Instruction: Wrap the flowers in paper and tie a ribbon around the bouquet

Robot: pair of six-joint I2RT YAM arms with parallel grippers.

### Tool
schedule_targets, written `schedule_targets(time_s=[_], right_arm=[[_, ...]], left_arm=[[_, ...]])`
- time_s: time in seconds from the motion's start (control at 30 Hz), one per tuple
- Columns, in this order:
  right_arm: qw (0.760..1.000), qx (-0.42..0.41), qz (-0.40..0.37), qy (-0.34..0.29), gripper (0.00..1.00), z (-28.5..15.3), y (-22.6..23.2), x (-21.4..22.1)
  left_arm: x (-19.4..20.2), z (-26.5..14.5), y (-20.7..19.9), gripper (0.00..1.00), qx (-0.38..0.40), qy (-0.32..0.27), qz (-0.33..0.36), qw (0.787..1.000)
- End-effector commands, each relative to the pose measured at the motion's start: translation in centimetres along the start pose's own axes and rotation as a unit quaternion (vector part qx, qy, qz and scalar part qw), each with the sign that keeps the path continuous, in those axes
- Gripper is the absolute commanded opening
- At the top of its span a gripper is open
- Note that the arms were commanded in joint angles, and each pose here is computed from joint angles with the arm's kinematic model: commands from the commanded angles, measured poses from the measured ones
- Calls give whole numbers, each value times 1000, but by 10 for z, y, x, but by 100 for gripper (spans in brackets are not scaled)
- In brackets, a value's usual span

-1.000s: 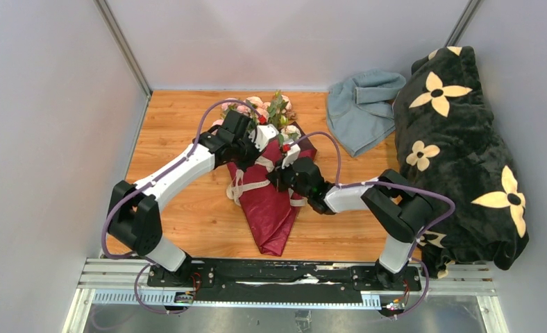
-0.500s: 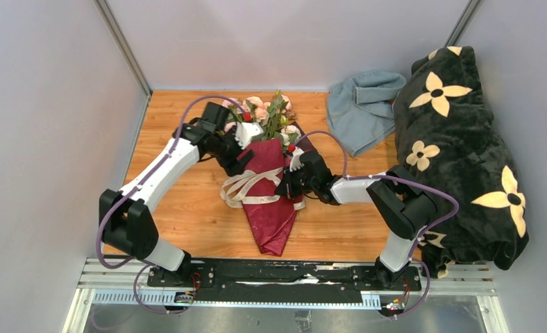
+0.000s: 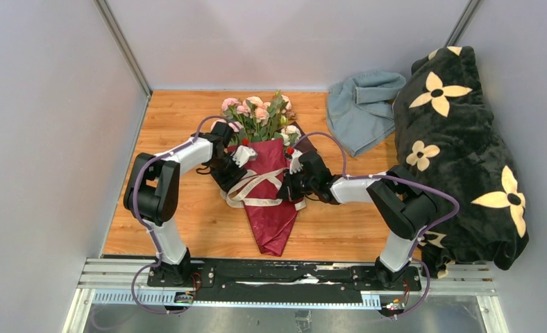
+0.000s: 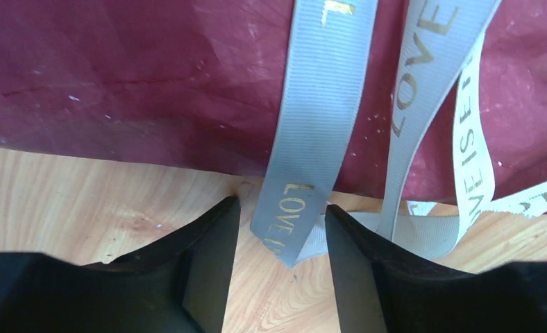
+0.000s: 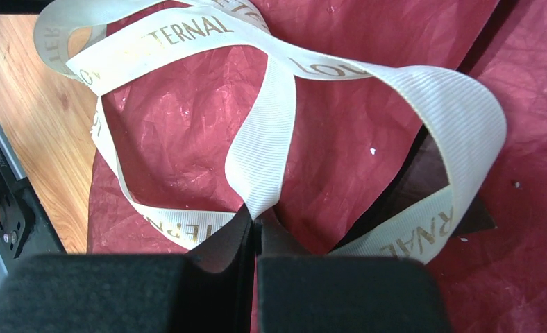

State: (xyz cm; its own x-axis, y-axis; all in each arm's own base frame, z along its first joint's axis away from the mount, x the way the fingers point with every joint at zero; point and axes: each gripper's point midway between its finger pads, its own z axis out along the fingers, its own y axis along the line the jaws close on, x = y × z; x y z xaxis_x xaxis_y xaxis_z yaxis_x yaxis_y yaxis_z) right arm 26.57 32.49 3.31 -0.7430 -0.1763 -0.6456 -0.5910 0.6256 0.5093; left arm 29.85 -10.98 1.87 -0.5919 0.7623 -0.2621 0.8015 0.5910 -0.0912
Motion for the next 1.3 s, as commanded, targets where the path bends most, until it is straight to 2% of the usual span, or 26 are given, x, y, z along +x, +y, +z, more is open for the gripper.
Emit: schedule_targets(time_s=[0.0,0.03,0.07,0.1,0.13,0.17,0.27,0.43,0.57,0.63,0.83,1.0,1.27], right_arm=[[1000,3,-8,3,0,-6,-2,-4],[1000,1,-8,2,0,-6,-1,-5],[1000,0,-9,2,0,-6,0,-5],[1000,0,-8,3,0,-7,0,-5],[1000,0,-9,5,0,-8,1,-6],[1000,0,-9,9,0,-10,1,-6],[999,-15,-6,33,0,-21,5,-7],[992,-55,6,110,0,-60,17,4],[985,-33,4,171,0,-103,10,22],[984,-11,23,176,0,-120,-6,25],[981,77,155,92,0,-160,-89,23],[959,145,244,-16,0,-183,-149,20],[930,251,261,-69,0,-214,-194,23]], left_arm=[[-10,3,11,53,-23,-21,9,999],[-10,4,12,46,-25,-19,7,999],[-9,6,13,30,-27,-16,4,1000],[-8,5,14,20,-30,-13,4,999],[-7,2,16,4,-33,-15,2,999],[-7,-3,17,0,-36,-21,-2,999],[-12,-30,35,0,-54,-66,-40,996],[0,-62,80,0,-97,-118,-129,980],[18,-75,111,0,-133,-140,-180,965],[25,-78,123,0,-149,-139,-193,960],[56,-80,146,0,-203,-108,-208,951],[103,-86,177,0,-282,-58,-228,930],[181,-111,232,0,-361,2,-283,889]])
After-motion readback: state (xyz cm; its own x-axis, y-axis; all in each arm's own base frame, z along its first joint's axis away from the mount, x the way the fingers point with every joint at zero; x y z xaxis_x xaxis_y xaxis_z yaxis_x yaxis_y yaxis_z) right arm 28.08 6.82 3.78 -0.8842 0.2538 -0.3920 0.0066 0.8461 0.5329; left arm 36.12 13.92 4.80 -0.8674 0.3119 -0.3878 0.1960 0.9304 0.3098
